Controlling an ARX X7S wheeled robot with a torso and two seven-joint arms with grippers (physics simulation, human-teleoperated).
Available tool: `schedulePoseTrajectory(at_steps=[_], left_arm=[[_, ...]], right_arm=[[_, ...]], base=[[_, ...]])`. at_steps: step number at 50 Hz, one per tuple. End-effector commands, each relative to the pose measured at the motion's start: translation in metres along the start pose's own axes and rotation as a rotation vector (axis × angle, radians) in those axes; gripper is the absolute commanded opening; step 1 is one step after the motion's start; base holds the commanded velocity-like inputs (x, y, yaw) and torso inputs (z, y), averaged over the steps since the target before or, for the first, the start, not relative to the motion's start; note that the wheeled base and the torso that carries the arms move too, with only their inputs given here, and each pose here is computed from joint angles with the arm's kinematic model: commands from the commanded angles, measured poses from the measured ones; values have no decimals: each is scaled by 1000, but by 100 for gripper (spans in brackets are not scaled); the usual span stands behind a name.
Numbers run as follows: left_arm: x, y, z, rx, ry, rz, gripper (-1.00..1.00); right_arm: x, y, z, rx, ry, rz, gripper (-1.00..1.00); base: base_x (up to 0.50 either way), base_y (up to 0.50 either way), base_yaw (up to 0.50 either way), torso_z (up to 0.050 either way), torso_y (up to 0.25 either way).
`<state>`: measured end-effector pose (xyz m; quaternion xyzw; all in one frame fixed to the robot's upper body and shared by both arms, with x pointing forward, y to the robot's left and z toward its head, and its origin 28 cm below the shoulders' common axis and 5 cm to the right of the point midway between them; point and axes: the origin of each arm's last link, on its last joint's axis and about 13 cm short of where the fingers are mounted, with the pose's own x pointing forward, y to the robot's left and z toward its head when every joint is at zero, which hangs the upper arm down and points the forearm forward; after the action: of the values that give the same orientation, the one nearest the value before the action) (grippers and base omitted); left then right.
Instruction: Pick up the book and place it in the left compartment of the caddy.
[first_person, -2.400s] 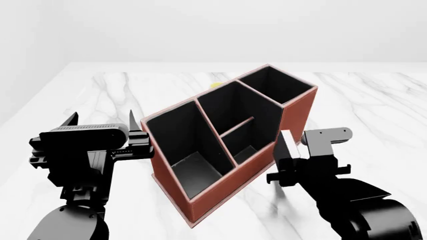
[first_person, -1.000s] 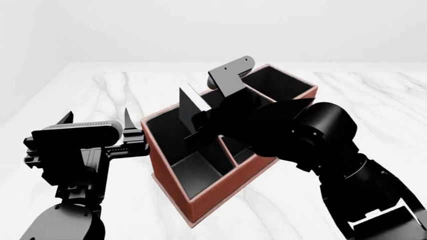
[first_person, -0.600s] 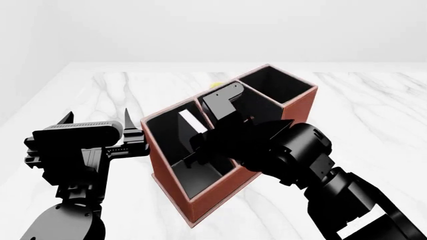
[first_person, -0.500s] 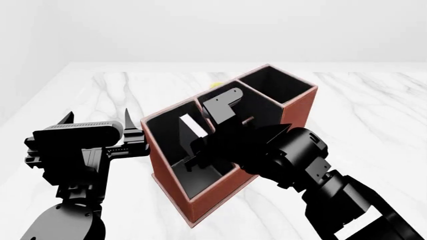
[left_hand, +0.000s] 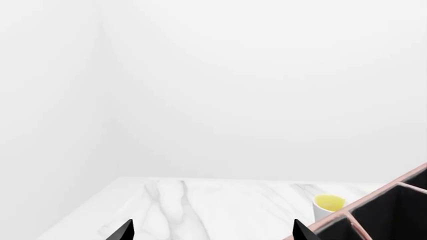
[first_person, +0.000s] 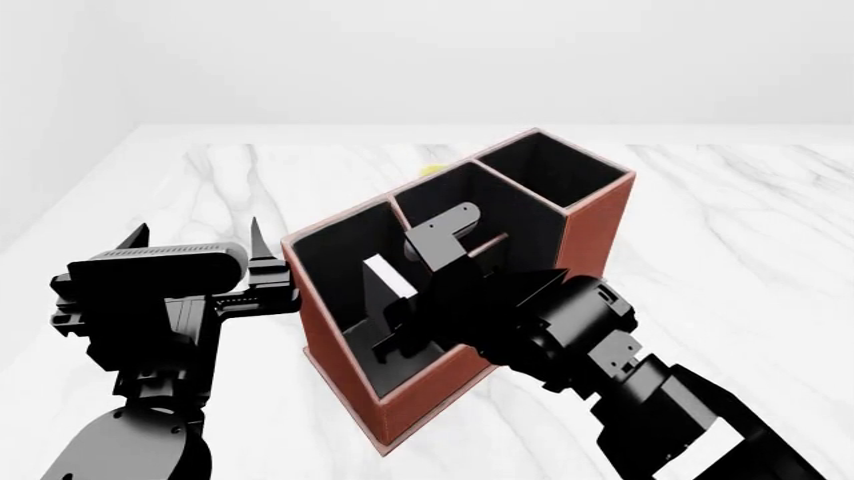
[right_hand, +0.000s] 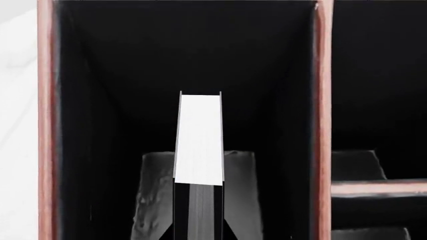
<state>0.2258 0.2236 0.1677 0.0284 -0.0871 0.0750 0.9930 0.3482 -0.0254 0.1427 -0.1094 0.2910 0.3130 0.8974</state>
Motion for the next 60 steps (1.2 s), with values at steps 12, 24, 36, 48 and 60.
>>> schedulePoseTrajectory(at_steps=[12, 24, 36, 48, 60], left_arm=[[1, 0, 0, 0, 0, -1, 100], [1, 0, 0, 1, 0, -1, 100], [0, 0, -1, 0, 0, -2, 100], [0, 0, 0, 1, -1, -3, 100], [1, 0, 0, 0, 0, -2, 100]], right_arm=[[6, -2, -3, -11, 8, -6, -100], [6, -1, -2, -15, 11, -6, -100], [5, -2, -1, -20, 9, 0, 100], [2, -2, 2, -22, 4, -2, 100], [-67, 2, 55, -24, -166, -12, 100]], base=[[0, 0, 0, 0, 1], [0, 0, 0, 0, 2], [0, 0, 0, 1, 0], [0, 0, 0, 0, 0], [0, 0, 0, 0, 1]])
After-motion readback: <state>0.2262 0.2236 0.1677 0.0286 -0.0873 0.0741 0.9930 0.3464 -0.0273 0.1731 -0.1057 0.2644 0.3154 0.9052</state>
